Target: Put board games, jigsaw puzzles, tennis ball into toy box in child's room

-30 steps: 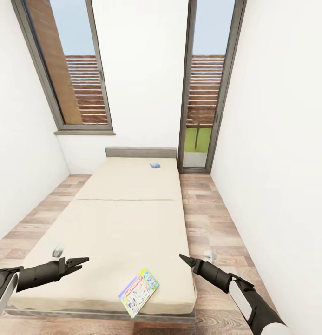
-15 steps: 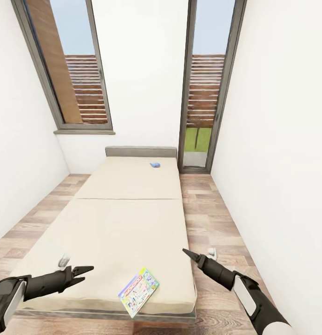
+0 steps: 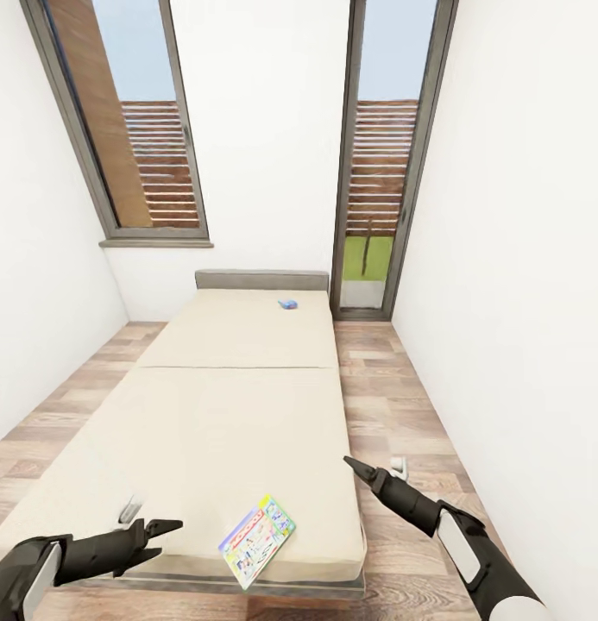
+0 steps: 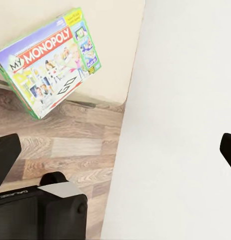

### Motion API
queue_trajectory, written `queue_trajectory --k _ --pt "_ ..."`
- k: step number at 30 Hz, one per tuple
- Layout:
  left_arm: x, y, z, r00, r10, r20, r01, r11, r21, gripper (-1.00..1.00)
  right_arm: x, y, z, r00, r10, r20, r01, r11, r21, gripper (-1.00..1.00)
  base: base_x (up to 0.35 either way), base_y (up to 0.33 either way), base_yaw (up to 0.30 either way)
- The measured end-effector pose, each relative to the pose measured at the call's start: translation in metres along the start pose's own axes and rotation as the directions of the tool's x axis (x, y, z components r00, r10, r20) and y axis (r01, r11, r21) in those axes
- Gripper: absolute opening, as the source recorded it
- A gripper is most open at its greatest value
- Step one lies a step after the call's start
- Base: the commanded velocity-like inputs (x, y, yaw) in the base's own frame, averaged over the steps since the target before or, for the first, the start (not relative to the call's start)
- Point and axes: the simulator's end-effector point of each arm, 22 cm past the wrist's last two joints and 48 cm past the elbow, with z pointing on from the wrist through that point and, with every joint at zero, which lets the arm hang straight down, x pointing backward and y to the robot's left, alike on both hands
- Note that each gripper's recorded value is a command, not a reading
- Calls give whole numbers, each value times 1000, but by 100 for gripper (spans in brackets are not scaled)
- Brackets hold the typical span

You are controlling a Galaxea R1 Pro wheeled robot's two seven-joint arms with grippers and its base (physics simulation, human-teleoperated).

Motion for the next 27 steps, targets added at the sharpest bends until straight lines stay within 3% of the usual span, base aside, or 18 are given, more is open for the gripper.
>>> queue_trajectory --k 12,27 --pt "26 39 21 1000 -28 -3 28 999 -17 100 -12 -18 -5 999 20 49 -20 1000 8 100 0 0 0" --pt "32 55 39 999 -35 -6 35 999 -12 100 -7 -36 -1 998 22 52 -23 1000 8 100 0 0 0"
